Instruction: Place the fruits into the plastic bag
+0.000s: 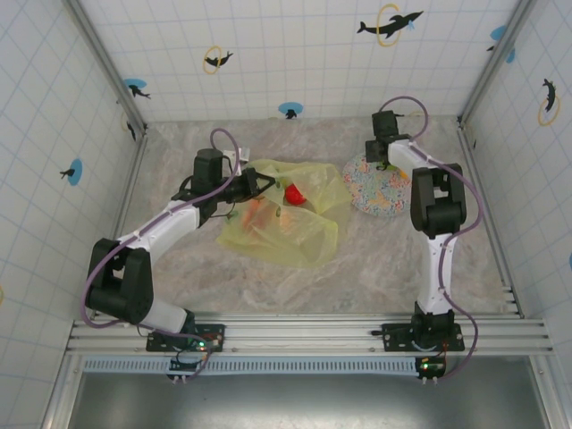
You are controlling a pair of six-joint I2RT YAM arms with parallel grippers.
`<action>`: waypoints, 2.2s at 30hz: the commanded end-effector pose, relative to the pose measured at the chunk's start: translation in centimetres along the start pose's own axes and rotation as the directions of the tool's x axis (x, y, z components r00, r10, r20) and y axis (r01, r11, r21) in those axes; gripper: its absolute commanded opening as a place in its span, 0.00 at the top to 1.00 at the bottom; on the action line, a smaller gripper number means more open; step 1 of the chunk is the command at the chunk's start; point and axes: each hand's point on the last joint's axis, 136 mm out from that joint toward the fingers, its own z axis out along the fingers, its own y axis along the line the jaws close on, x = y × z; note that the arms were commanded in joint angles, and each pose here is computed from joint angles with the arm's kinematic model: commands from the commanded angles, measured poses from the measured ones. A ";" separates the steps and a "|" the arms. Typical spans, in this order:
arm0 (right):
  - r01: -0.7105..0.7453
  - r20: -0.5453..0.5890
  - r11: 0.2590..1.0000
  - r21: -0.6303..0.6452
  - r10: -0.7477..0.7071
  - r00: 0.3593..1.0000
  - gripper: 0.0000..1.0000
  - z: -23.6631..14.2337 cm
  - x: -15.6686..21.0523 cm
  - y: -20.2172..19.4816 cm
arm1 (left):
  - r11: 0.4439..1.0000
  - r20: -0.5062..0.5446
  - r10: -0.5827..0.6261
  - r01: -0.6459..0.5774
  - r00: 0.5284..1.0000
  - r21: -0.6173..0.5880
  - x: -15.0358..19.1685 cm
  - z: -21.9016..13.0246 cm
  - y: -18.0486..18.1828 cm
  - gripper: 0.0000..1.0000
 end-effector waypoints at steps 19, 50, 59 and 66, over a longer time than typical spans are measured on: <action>0.004 -0.020 0.999 -0.046 -0.005 1.000 0.29 0.5 0.2 1.2 | 1.000 -0.014 -0.013 0.013 1.000 0.010 0.2 0.3 0.1 1.00; 0.050 0.375 0.788 -0.613 0.235 0.897 0.43 -22.4 -3.3 5.6 | 1.000 -0.010 -0.009 0.009 1.000 0.011 0.1 0.2 -0.1 1.00; 0.228 0.468 0.674 -0.702 0.197 0.861 0.45 -29.6 2.4 7.4 | 1.000 -0.007 -0.007 0.007 1.000 0.010 0.0 0.2 -0.1 1.00; 0.321 0.493 0.593 -0.738 0.150 0.857 0.45 -32.1 8.3 8.4 | 1.000 -0.010 -0.010 0.010 1.000 0.009 0.1 0.2 0.0 1.00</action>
